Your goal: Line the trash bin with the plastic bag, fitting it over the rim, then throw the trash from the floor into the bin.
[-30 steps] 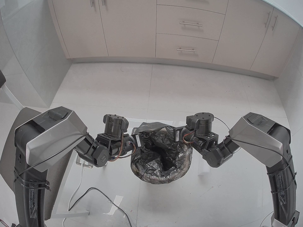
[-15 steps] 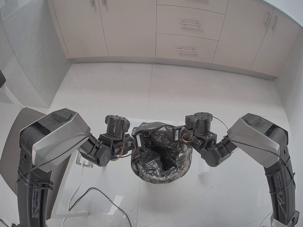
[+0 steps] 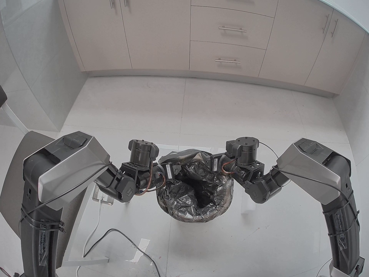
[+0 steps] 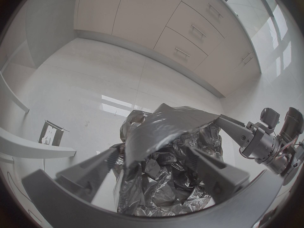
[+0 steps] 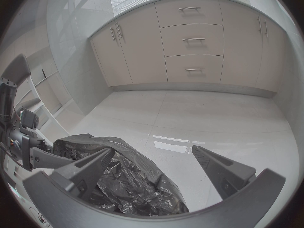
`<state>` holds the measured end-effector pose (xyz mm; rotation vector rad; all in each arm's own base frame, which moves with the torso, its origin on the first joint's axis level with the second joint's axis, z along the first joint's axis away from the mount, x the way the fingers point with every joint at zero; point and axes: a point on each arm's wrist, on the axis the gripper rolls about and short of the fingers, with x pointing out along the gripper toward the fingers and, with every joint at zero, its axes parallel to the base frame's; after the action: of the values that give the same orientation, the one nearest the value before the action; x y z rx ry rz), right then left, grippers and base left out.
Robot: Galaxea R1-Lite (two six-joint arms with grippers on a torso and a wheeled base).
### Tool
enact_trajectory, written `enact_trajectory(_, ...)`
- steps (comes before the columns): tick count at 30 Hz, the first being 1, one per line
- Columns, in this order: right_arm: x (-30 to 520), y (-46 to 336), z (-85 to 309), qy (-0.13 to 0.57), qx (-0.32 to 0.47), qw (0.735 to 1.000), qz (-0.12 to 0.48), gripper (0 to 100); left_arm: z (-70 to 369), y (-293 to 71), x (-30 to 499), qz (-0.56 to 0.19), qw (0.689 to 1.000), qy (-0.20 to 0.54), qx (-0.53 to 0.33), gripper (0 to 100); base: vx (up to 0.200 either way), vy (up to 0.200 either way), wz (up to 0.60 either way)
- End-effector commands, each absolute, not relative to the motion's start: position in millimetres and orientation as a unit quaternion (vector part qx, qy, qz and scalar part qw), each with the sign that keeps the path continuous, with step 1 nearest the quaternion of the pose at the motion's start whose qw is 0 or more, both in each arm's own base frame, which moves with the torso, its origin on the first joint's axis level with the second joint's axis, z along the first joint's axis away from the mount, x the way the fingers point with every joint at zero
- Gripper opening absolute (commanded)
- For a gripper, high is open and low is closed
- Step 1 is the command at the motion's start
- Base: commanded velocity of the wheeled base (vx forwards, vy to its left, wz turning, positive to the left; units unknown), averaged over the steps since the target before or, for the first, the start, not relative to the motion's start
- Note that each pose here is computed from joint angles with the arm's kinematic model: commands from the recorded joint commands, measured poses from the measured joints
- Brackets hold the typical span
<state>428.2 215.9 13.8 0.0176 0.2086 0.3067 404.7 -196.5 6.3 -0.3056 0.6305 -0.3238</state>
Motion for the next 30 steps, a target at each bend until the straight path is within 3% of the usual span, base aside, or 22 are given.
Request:
enact_trajectory(1,428,216,14,0.103,0.009,0.983,0.152,100,9,-196,408,-0.16,0.93,0.299,-0.144,100,0.0,0.0,0.0)
enact_trajectory(18,433,213,11,0.102,0.009,0.984,0.147,100,9,-179,436,-0.106,0.948,0.264,-0.14,100,0.0,0.0,0.0)
enact_trajectory(30,446,204,-4,0.104,0.008,0.986,0.133,100,-17,-182,449,-0.096,0.941,0.297,-0.13,100,0.0,0.0,0.0)
